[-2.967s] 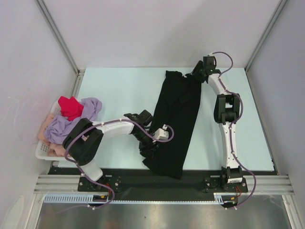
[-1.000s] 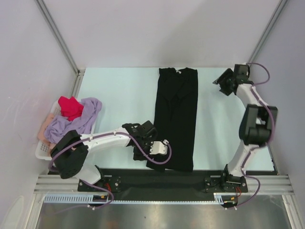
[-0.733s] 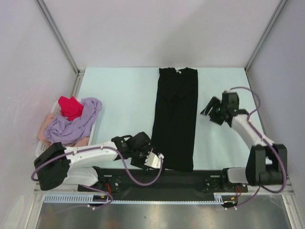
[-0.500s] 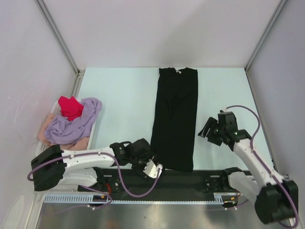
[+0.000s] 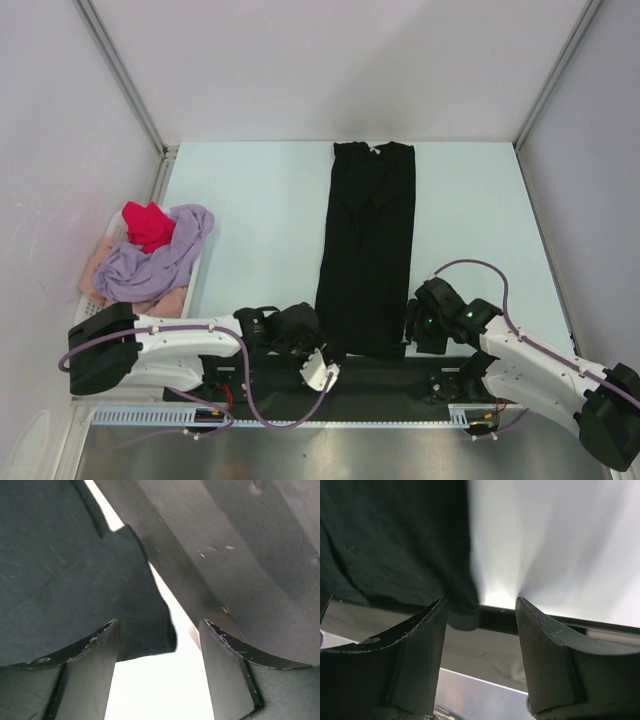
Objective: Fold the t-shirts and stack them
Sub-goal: Fold the tshirt
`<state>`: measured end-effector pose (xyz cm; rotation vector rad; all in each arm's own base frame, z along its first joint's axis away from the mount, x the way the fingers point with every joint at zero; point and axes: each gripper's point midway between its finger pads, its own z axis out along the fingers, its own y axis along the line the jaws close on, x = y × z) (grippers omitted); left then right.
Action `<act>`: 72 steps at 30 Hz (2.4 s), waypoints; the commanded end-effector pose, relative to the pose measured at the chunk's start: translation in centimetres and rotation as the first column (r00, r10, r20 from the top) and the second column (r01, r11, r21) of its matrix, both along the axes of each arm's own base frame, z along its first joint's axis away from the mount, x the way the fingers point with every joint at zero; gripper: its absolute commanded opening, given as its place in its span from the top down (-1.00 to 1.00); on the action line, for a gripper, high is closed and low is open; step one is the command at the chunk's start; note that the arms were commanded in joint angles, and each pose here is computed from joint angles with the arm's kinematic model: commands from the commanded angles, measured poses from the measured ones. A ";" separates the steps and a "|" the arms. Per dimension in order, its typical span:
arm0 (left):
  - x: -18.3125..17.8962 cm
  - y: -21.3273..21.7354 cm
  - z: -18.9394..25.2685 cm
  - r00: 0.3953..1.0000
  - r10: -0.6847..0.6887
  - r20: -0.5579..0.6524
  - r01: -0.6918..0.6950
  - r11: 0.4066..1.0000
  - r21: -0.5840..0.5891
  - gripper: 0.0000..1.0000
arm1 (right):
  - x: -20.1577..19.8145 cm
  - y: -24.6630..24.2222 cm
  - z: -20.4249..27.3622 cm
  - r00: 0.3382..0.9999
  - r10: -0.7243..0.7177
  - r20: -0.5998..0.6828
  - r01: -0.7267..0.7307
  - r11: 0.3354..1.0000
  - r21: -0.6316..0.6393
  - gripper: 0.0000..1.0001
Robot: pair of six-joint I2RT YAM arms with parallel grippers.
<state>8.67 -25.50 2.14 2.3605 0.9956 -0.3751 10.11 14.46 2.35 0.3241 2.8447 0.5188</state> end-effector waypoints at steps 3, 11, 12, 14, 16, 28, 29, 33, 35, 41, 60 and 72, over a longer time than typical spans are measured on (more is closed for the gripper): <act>0.0 1.2 -1.2 0.999 -0.022 0.023 0.020 0.998 0.057 -0.28 | -0.3 1.0 -0.9 1.000 -0.013 -0.020 0.013 1.000 -0.009 -0.16; 1.2 -0.3 -0.8 0.999 0.021 0.047 -0.022 0.999 0.033 0.94 | -0.6 1.6 -0.5 1.000 0.002 -0.009 -0.001 0.999 0.045 0.91; 1.2 -0.3 -0.7 0.999 0.031 0.043 -0.032 0.999 0.032 0.99 | -0.5 1.5 -0.4 1.000 0.004 -0.008 -0.004 0.999 0.042 1.00; 0.7 -0.5 -0.4 1.000 0.024 0.009 -0.024 0.999 0.042 0.99 | -0.7 1.4 -0.1 1.000 0.012 -0.012 -0.012 0.999 0.041 1.00; -0.6 -1.0 0.5 0.996 0.028 -0.080 -0.025 0.999 0.033 0.99 | -1.1 1.1 0.5 0.999 0.031 -0.018 -0.030 0.999 0.032 1.00; 6.0 -4.4 8.5 0.926 0.273 -0.261 -0.317 0.937 -0.147 0.99 | 4.2 2.0 7.2 0.992 0.047 0.118 -0.067 0.982 0.175 1.00; 8.1 -4.5 9.4 0.917 0.311 -0.251 -0.359 0.917 -0.173 0.99 | 6.1 0.8 7.0 0.993 -0.016 0.120 -0.005 0.985 0.171 1.00; 13.2 -4.8 10.4 0.871 0.404 -0.280 -0.463 0.866 -0.191 1.00 | 13.0 -1.4 6.6 0.977 -0.126 0.172 0.089 0.974 0.210 1.00; 16.9 -5.1 10.7 0.836 0.465 -0.291 -0.528 0.827 -0.194 0.99 | 17.3 -2.2 8.6 0.951 -0.177 0.255 0.114 0.963 0.242 1.00; 26.0 -5.5 11.0 0.753 0.589 -0.293 -0.651 0.730 -0.208 0.99 | 24.5 -2.3 7.4 0.955 -0.196 0.223 0.127 0.948 0.291 1.00; 36.1 -5.8 6.2 0.620 0.736 -0.271 -0.780 0.616 -0.112 0.99 | 35.8 -5.5 4.4 0.933 -0.315 0.172 0.244 0.909 0.338 0.92; 43.1 -3.5 7.6 0.395 0.901 -0.182 -0.906 0.349 -0.241 0.17 | 38.5 -11.3 10.3 0.853 -0.315 0.416 0.291 0.949 0.124 -0.01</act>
